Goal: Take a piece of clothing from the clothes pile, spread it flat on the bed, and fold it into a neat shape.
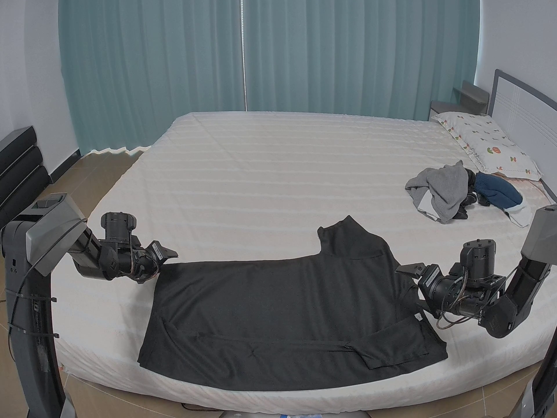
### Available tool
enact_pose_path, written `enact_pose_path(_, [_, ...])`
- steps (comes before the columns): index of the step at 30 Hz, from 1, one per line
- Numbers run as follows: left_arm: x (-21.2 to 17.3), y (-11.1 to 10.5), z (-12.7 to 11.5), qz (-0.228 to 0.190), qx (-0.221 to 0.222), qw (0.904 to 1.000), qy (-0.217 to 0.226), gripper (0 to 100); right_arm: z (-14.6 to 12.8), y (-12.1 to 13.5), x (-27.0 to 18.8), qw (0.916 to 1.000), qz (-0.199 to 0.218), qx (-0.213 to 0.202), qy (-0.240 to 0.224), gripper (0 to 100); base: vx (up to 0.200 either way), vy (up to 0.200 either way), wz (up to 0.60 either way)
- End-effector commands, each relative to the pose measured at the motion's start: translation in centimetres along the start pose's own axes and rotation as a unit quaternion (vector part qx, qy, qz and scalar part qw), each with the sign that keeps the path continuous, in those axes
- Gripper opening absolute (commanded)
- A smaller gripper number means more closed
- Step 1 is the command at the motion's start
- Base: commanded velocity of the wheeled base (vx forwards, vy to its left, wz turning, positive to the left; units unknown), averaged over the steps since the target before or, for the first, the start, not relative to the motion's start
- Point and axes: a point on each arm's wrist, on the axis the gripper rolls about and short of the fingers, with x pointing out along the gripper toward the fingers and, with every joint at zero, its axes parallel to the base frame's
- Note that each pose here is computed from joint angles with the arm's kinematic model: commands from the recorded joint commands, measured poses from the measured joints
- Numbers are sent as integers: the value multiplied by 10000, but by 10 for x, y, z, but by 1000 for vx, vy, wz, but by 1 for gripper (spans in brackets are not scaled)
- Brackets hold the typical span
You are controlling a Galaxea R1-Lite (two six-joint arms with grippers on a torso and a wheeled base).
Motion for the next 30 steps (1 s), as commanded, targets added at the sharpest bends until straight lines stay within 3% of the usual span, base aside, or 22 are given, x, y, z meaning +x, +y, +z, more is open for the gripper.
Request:
enact_pose_path(1, [-1, 2, -1, 47, -18, 10000, -17, 0, 7, 2, 3, 9999, 56, 6, -88, 100, 0, 0, 0])
enact_pose_path(4, [-2, 3, 0, 69, -40, 10000, -19, 0, 9, 0, 9, 10000, 13, 14, -75, 100, 0, 0, 0])
enact_pose_path(8, [-13, -1, 10, 19, -144, 9997, -194, 0, 24, -8, 54, 9980, -134, -602, -100, 100, 0, 0, 0])
enact_pose_path(15, [-29, -16, 23, -151, -661, 9965, -483, 0, 51, 7, 104, 9938, -30, -1097, -160, 100, 0, 0, 0])
enact_pose_path(19, [-34, -14, 26, -136, -680, 9962, -529, 0, 63, 11, 124, 9891, -87, -1467, -53, 100, 0, 0, 0])
enact_pose_path(26, [-33, -13, 21, -100, -686, 9965, -469, 0, 79, 27, 144, 9860, 13, -1669, 45, 100, 0, 0, 0])
enact_pose_path(30, [-36, -13, 22, -101, -694, 9963, -490, 0, 86, 30, 163, 9783, -80, -2067, 151, 100, 0, 0, 0])
